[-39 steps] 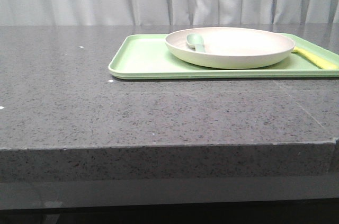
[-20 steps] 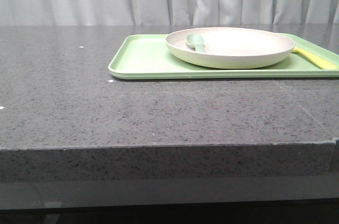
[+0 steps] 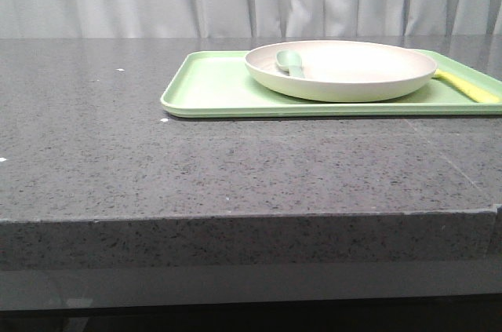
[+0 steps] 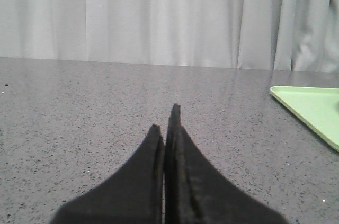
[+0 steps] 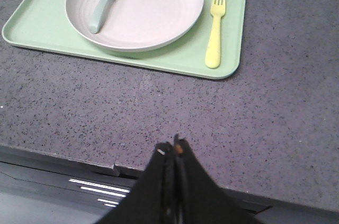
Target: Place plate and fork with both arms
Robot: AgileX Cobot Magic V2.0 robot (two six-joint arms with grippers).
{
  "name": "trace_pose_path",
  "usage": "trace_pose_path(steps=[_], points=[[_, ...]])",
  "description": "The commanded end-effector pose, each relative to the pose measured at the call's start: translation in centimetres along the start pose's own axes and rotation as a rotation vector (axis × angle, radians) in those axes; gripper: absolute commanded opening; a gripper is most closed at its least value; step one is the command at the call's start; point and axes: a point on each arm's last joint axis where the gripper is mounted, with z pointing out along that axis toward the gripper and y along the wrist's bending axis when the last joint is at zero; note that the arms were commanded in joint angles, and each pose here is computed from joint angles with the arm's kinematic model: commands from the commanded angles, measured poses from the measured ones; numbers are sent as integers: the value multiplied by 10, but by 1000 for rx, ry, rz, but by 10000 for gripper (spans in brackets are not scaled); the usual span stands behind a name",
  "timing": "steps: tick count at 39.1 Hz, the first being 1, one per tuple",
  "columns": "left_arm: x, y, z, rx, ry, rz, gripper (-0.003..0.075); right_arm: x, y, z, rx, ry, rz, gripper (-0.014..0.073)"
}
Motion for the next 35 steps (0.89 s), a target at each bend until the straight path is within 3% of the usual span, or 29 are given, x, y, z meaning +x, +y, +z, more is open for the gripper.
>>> trace_pose_path(steps=[1,28,35], points=[[-8,0,-2,4,-99,-13,-18,-12,0,-5,3,-94,-4,-69],[-8,0,-2,4,-99,-13,-18,-12,0,-4,3,-95,-3,-69],[-8,0,-2,4,-99,-13,-18,12,-6,-4,69,-219,-8,-69]])
